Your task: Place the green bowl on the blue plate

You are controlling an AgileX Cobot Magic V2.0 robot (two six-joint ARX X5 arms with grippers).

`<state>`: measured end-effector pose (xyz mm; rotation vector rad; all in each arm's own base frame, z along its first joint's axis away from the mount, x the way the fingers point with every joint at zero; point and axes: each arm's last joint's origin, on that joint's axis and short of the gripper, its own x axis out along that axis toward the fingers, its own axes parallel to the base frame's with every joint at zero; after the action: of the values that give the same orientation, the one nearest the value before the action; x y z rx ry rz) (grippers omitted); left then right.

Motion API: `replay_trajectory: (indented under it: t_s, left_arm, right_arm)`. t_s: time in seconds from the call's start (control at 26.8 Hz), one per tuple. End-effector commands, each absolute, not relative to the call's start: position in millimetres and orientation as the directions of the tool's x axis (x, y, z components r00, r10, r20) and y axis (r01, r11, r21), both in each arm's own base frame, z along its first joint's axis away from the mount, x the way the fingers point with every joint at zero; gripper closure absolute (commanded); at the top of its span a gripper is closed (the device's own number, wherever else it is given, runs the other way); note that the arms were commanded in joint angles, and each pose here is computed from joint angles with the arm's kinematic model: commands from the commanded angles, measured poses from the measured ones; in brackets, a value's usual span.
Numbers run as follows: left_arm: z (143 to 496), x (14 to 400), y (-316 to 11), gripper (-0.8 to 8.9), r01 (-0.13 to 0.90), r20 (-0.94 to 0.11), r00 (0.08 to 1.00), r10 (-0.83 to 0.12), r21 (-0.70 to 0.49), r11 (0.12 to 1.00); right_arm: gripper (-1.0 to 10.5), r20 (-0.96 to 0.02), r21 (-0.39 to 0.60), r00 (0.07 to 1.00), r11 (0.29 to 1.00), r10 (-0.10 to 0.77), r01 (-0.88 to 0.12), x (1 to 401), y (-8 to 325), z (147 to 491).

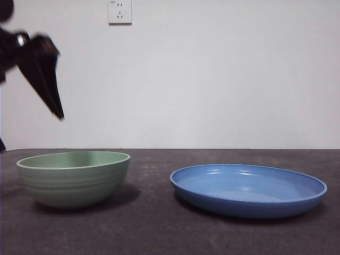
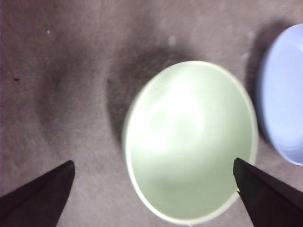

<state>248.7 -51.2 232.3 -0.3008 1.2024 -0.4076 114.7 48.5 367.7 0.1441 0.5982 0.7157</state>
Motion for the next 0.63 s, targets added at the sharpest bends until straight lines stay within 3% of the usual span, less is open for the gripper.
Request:
replay_trajectory:
  t_s: [0.04,0.26,0.41,0.63]
  left_arm:
    - [221,262,-53,1.91,0.157,-0.847,0.279,-0.453,-0.425,0.892]
    - [193,279,-56,2.32,0.137,-0.866,0.229,-0.445,-0.424,0.895]
    - [184,282,-57,3.88,0.143,-0.875,0.202,-0.441,-0.419,0.897]
    - [184,282,-57,7.72,0.156,-0.874,0.203,-0.441,-0.416,0.896]
  right_arm:
    - [3.6,-0.450,0.319,0.599,0.746,0.662,-0.585,115,49,372]
    - [3.6,-0.450,0.319,0.599,0.746,0.662,-0.585,115,49,372]
    - [3.6,-0.450,0.319,0.600,0.746,0.662,-0.584,115,49,372]
    - [3.6,-0.450,0.319,0.600,0.746,0.662,-0.584,115,49,372]
